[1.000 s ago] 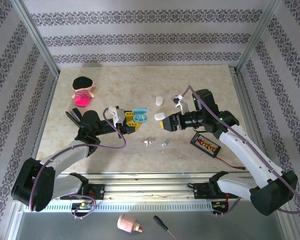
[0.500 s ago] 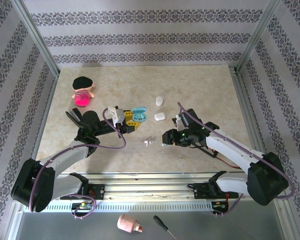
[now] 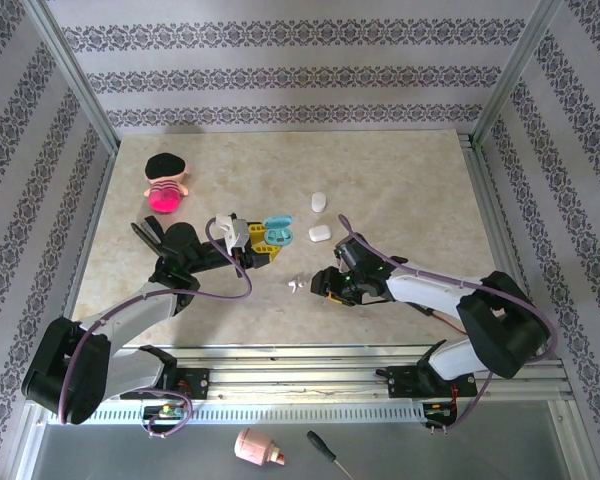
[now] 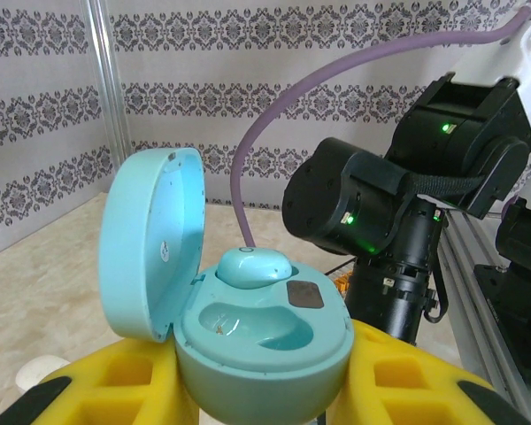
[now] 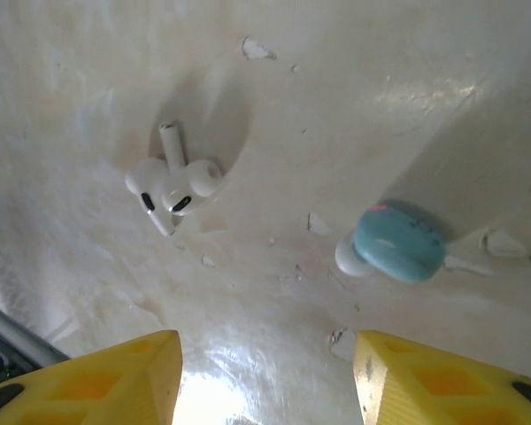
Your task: Insert wireless bluetooth earbuds into charging case
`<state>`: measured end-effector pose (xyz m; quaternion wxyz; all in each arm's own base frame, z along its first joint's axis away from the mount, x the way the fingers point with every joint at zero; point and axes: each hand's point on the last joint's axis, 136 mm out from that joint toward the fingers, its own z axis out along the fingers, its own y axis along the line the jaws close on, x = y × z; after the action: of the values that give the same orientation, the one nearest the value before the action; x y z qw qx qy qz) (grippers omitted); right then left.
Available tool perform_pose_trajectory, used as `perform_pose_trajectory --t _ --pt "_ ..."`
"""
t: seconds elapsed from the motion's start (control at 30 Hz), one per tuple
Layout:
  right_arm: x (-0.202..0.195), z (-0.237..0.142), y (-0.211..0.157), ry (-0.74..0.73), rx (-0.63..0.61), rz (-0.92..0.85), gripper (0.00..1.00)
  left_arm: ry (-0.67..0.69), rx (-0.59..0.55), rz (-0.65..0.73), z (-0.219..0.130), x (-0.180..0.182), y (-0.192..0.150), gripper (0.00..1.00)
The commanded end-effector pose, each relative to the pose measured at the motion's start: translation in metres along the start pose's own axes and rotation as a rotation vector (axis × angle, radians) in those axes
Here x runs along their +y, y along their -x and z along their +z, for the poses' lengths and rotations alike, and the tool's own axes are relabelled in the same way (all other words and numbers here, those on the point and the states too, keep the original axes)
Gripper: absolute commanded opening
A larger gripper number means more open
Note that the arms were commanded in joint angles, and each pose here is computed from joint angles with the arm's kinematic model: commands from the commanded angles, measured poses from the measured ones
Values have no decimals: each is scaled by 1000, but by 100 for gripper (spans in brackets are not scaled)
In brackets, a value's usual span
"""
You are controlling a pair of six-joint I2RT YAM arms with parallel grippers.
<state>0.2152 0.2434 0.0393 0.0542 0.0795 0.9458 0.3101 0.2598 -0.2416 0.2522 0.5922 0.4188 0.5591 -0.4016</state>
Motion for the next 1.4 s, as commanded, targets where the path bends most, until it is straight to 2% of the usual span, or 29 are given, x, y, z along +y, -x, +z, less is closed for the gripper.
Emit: perform_pose_trajectory --t 0.0,0.6,0.93,1.37 --pt "-5 7 8 -21 -43 16 53 -3 -24 21 -3 2 7 17" --pt "-18 12 31 -180 -73 -103 54 -16 -19 18 -4 -1 7 18" --pt "-15 3 37 -215 -85 -143 54 -9 -12 24 -5 -2 5 18" --pt "-8 15 41 -218 -19 -238 51 -8 -14 23 -6 -2 4 18"
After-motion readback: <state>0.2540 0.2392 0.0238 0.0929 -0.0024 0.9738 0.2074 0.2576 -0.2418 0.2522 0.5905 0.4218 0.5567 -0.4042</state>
